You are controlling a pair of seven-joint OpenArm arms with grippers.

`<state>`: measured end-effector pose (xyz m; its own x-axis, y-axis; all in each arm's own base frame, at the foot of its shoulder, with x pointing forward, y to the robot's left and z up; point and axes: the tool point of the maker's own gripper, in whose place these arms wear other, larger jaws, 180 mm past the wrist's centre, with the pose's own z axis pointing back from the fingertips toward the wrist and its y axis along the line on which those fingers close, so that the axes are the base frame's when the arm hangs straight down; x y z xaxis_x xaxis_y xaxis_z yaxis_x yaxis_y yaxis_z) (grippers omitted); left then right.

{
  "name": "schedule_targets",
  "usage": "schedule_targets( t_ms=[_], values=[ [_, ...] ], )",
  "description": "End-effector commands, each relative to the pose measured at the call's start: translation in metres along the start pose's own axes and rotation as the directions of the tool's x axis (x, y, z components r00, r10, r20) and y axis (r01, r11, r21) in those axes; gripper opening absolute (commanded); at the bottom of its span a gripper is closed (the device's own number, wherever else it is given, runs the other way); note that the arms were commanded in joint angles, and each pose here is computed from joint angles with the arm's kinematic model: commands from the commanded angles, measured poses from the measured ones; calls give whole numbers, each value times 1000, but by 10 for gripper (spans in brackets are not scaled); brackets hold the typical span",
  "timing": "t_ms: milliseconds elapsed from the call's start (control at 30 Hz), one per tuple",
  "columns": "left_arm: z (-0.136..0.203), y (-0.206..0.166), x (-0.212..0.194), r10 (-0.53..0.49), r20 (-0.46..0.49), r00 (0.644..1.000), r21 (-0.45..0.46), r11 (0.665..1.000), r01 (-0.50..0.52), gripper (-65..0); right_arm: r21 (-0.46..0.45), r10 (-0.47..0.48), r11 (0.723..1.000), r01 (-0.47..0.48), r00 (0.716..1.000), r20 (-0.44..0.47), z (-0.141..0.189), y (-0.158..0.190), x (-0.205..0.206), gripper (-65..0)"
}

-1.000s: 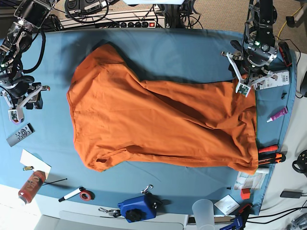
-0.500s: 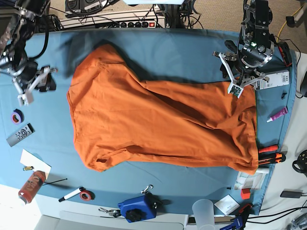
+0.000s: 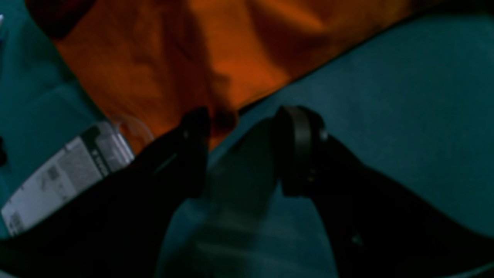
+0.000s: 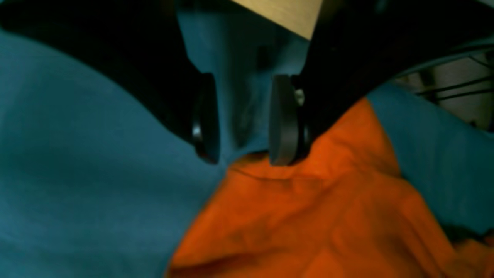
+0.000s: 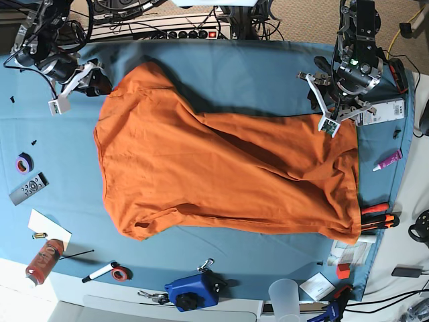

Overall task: Layout the t-shirt on the table in an organized manner, then fold the t-shirt properly
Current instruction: 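Move the right gripper to the shirt collar edge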

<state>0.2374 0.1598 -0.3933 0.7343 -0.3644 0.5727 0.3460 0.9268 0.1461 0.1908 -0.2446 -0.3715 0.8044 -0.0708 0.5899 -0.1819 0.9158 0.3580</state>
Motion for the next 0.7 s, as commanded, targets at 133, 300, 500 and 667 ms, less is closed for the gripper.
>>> schedule_targets(
  t_ms=[133, 300, 500, 667],
  values=[
    [3, 3, 7, -9, 24, 1000, 6, 1000, 9, -356, -10, 5, 1000, -5, 1000, 19, -2, 3, 2, -435],
    [3, 3, 7, -9, 25, 1000, 6, 1000, 9, -356, 6, -36, 999, 36, 999, 1, -14, 0, -7, -435],
    [3, 3, 7, -9, 25, 1000, 6, 1000, 9, -356, 68, -85, 994, 88, 995, -51, -40, 5, -17, -436],
    [3, 3, 7, -9, 24, 1000, 6, 1000, 9, -356, 79, -70, 994, 69, 998, 7, -35, 7, 2, -650]
  ],
)
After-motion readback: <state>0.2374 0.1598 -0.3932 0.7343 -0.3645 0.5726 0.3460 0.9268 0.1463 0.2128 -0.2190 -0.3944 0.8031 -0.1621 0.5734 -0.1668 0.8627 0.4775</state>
